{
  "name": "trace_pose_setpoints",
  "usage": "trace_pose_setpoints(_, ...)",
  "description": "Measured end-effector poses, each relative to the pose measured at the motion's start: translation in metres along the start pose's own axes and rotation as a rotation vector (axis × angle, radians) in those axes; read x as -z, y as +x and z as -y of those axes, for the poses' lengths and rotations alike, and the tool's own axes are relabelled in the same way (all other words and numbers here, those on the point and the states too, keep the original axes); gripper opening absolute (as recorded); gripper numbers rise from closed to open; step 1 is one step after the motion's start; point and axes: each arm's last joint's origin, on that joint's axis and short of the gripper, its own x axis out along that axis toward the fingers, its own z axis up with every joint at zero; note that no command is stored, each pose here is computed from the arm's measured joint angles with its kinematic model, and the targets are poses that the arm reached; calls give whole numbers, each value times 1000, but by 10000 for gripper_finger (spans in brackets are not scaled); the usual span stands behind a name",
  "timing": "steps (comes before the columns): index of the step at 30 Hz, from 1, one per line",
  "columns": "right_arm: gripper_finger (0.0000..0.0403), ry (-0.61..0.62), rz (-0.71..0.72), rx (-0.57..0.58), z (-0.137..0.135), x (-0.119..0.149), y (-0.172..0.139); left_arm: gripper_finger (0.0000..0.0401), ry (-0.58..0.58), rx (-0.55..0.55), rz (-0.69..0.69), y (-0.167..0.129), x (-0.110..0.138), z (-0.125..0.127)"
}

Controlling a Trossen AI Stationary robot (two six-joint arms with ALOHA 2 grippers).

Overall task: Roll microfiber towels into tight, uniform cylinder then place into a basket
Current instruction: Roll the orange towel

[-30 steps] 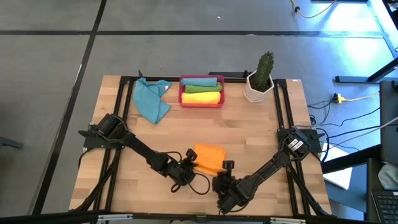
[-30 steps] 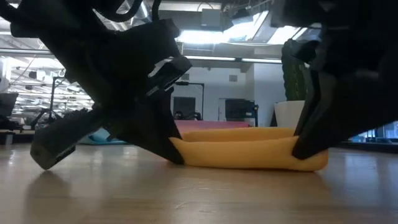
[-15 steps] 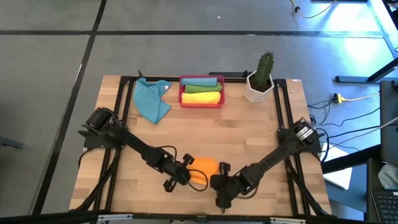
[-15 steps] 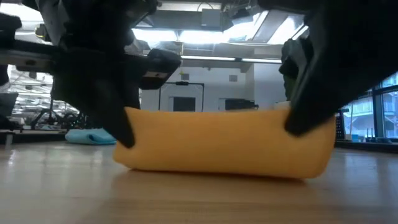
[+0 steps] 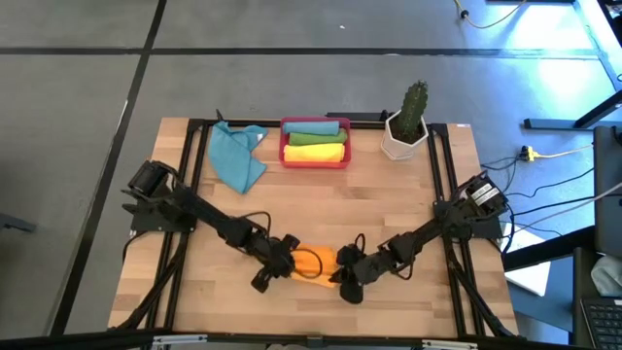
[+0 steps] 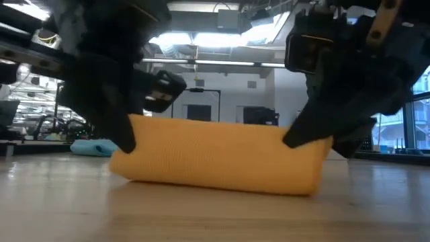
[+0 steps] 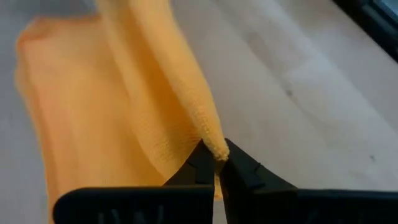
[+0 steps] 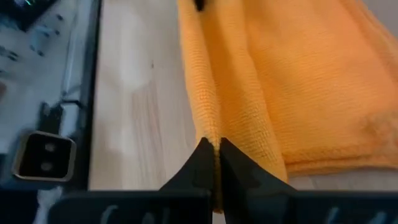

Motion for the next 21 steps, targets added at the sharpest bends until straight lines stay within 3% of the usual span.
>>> trace_pose_setpoints(9,7,32,29,57,17,-6,2,0,-163,58,19,1,26,-33)
trace_pose_setpoints(18,10,48,22,103,27,-12,3,35,-146,37,23,-4,26,-37)
trace_pose_setpoints(21,10,50,6,122,29,-10,3,59,-120,-26,-9,-16,26,-36)
